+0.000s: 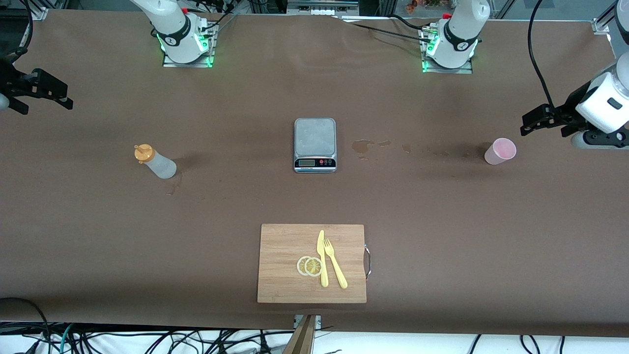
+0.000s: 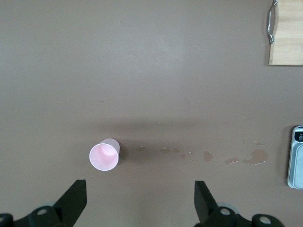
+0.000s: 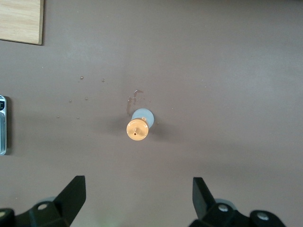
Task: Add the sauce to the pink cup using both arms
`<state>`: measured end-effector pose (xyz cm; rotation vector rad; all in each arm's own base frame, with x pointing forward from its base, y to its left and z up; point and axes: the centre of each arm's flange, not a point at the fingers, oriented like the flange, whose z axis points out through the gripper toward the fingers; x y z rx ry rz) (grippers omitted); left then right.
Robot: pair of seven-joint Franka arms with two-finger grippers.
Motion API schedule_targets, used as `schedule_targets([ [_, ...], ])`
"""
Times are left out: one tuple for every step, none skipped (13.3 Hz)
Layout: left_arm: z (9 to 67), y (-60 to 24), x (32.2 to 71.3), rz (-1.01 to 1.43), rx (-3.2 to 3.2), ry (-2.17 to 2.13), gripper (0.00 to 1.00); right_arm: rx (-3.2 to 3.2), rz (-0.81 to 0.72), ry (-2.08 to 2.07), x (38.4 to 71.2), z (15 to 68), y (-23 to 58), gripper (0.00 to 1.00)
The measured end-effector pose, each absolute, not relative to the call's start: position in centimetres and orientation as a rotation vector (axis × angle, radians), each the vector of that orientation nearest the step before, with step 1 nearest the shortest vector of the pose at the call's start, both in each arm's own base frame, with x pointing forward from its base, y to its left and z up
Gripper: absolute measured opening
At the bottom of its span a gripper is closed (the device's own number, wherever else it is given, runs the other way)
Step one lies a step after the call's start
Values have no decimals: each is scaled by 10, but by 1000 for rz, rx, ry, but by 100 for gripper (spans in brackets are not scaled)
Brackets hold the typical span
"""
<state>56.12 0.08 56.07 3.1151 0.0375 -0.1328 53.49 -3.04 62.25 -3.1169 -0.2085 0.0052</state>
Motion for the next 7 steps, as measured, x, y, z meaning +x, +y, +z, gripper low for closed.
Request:
schedule_targets([
  [552,9,564,-161,3114,63,100,-3117,5,-209,535,622,-30,100],
  [543,22,566,-195,3110,101,100,-3117,5,-209,535,622,-30,100],
  [535,37,567,-221,3105,142,100,-3117,5,-209,535,622,-30,100],
  [530,55,567,-243,3099,187,100,-3117,5,-208,535,622,-30,100],
  [525,73,565,-261,3091,234,100,-3117,5,-208,535,622,-30,100],
  [519,90,561,-284,3082,267,100,-3117,5,-208,535,622,-30,100],
  [511,105,557,-311,3072,261,100,-3117,5,-208,535,622,-30,100],
])
